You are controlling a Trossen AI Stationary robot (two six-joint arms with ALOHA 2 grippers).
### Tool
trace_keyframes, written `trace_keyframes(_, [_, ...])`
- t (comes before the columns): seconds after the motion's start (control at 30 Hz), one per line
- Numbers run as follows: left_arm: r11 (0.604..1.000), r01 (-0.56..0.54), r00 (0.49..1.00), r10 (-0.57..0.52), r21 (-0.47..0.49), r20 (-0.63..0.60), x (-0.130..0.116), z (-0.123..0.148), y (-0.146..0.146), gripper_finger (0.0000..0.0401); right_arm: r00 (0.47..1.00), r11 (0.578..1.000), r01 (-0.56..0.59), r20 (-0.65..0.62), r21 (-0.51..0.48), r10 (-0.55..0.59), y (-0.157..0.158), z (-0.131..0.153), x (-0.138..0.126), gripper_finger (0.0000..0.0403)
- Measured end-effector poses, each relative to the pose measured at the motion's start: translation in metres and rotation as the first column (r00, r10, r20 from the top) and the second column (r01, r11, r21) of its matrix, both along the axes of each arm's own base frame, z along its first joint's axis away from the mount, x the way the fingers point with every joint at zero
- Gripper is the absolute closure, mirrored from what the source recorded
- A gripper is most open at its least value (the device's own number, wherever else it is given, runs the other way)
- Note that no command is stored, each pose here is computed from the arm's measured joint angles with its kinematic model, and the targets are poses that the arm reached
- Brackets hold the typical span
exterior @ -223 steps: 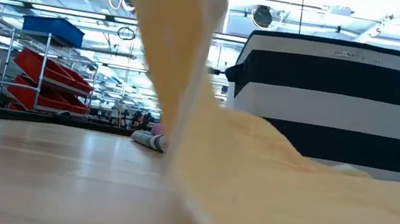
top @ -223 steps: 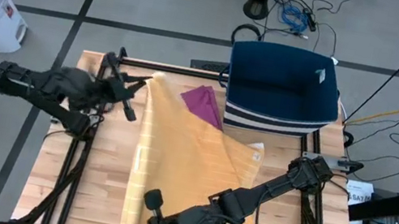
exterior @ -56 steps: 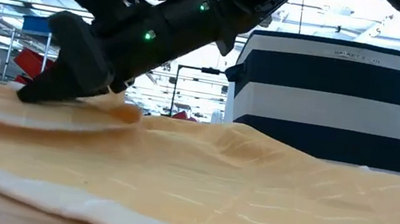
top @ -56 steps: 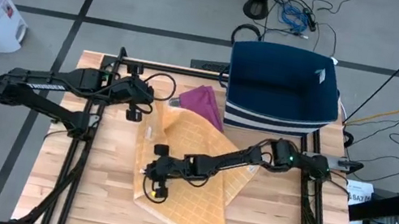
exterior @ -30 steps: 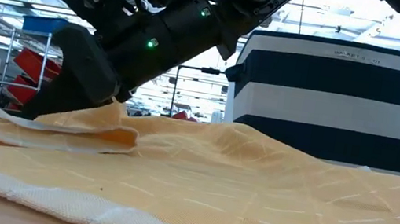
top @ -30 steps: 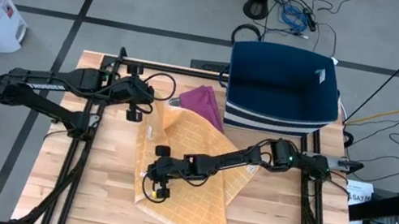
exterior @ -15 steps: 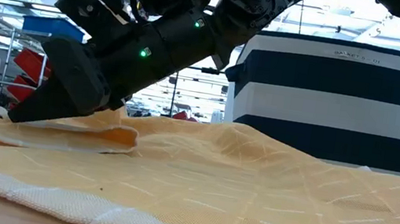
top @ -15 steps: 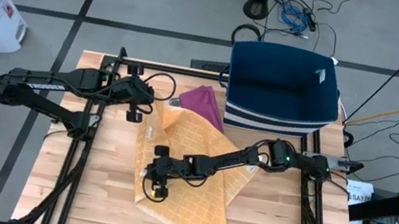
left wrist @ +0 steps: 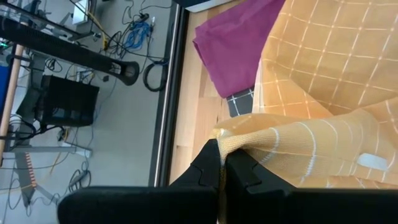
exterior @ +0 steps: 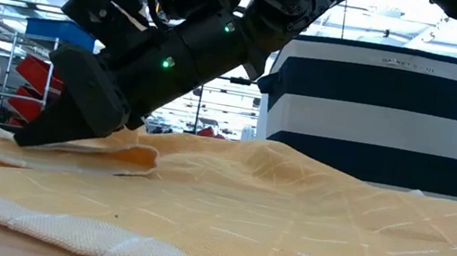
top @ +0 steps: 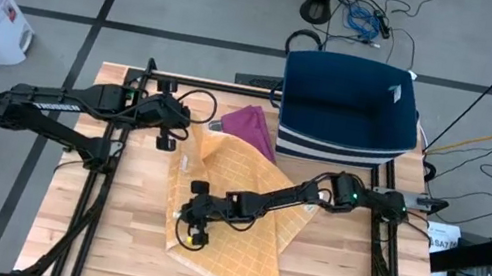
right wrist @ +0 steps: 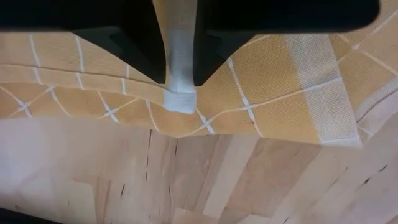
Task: Fold towel
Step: Fold the orange checkered towel
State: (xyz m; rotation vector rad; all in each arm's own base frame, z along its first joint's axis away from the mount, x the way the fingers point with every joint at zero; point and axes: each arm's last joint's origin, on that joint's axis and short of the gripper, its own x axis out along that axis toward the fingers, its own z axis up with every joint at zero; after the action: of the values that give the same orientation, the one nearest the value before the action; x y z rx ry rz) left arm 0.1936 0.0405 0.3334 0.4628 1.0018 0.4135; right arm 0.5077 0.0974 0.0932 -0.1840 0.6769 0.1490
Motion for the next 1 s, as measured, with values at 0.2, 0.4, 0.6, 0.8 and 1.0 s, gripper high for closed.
trace_keyframes(0.2, [1.000,0.000,1.000,0.000,-0.001,0.000,0.000,0.000,0.000,0.0401,1.000,1.000,0.000,-0.005,-0.003,0.000,-0.001,0.000,0.000,0.0387])
trace_keyframes(0.4, [1.000,0.000,1.000,0.000,-0.001,0.001,0.000,0.000,0.000,0.0401,1.000,1.000,-0.010,-0.005,-0.018,0.010,-0.001,0.000,0.000,0.0400])
trace_keyframes(0.6, [1.000,-0.001,1.000,0.001,-0.001,0.000,0.000,0.000,0.000,0.0401,0.999,1.000,-0.023,0.039,-0.022,0.023,0.001,0.006,0.002,0.0402])
trace_keyframes(0.8, [0.999,-0.019,1.000,0.019,0.028,-0.005,0.000,0.000,0.001,0.0401,0.980,0.997,-0.069,0.187,-0.033,0.074,0.020,0.052,0.000,0.0402])
trace_keyframes(1.0, [0.995,-0.051,0.998,0.053,0.091,-0.016,-0.001,0.001,0.003,0.0401,0.919,0.984,-0.119,0.360,-0.129,0.158,0.059,0.125,-0.021,0.0403])
